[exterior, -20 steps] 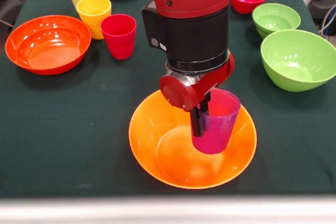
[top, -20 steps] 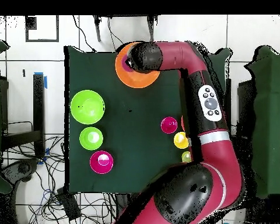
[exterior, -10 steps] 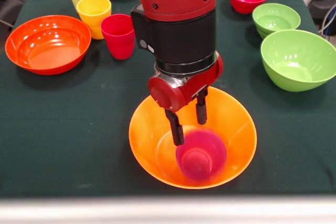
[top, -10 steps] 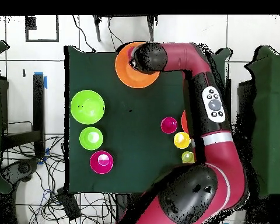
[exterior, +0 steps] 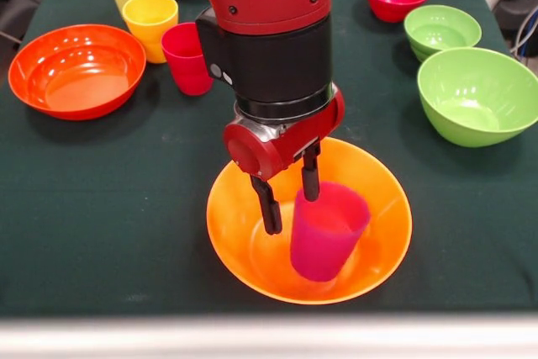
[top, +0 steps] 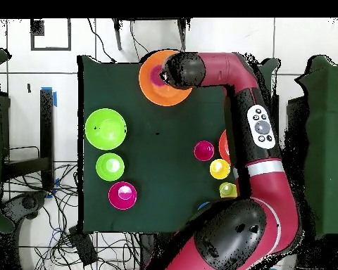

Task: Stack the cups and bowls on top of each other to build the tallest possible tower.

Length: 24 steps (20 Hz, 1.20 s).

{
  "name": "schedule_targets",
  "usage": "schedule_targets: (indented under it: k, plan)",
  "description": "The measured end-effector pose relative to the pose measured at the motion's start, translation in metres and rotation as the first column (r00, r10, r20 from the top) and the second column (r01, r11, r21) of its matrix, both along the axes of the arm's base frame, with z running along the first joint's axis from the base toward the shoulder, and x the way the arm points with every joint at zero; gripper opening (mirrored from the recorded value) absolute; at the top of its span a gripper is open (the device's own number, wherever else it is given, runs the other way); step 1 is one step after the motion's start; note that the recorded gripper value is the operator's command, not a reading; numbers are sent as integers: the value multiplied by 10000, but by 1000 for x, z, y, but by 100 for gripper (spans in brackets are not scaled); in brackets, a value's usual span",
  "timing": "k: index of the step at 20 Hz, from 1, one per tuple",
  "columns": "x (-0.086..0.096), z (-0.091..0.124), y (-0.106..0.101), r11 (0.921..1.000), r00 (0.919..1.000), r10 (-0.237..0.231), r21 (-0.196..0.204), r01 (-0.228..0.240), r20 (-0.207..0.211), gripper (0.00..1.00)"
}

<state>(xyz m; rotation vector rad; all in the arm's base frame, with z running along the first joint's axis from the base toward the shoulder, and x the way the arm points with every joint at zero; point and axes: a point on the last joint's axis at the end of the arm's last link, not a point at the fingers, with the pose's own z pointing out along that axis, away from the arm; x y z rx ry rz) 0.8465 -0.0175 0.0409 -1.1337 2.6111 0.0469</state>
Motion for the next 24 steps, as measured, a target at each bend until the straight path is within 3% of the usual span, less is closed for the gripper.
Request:
schedule_targets:
  k: [24]
  plan:
    - [-1, -2, -1, 9999, 10000, 57, -128, -57, 12, 100]
